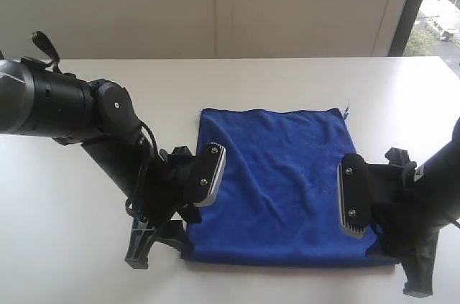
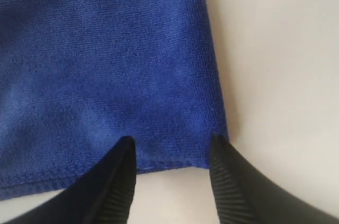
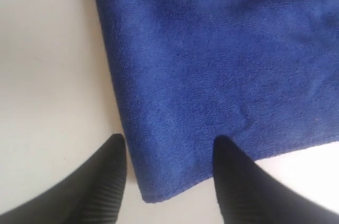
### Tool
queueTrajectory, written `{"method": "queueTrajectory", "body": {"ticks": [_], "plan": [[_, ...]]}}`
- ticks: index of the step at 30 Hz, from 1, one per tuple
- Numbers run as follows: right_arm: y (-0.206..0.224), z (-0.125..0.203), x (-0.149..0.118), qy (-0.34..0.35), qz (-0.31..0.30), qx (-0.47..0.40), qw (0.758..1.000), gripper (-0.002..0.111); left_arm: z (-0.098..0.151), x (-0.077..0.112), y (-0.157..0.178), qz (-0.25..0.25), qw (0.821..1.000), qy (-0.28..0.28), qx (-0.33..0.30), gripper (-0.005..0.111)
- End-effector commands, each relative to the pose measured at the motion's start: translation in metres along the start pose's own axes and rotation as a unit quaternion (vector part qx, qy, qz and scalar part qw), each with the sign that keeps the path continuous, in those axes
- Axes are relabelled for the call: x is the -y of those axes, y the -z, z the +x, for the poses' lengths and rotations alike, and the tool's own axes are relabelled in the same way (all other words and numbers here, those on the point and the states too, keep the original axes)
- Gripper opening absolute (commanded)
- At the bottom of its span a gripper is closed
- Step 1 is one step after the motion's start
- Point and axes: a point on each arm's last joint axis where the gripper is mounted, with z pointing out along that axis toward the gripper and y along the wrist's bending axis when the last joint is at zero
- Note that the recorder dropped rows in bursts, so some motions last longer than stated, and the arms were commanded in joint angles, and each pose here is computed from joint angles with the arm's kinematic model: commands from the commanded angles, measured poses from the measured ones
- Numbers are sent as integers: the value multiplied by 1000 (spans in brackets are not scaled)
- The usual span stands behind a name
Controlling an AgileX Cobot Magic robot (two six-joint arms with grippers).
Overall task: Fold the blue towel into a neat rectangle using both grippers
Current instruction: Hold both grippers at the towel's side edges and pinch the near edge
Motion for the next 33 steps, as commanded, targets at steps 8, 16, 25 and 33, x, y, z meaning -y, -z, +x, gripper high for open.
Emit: {"method": "queueTrajectory", "body": {"ticks": [8,16,25,33], "plan": [[-20,10,-3,30,-12,-29,999,51,1,0,-14,12,1000,-4,6,50],[-34,12,-6,29,-42,-41,998,51,2,1,-16,24,1000,-3,6,50],[-37,12,-4,29,-34,-40,998,51,-10,2,11,-5,1000,-15,23,50],[-37,12,-4,29,-34,-40,998,51,-8,12,9,35,999,-12,25,50]]}}
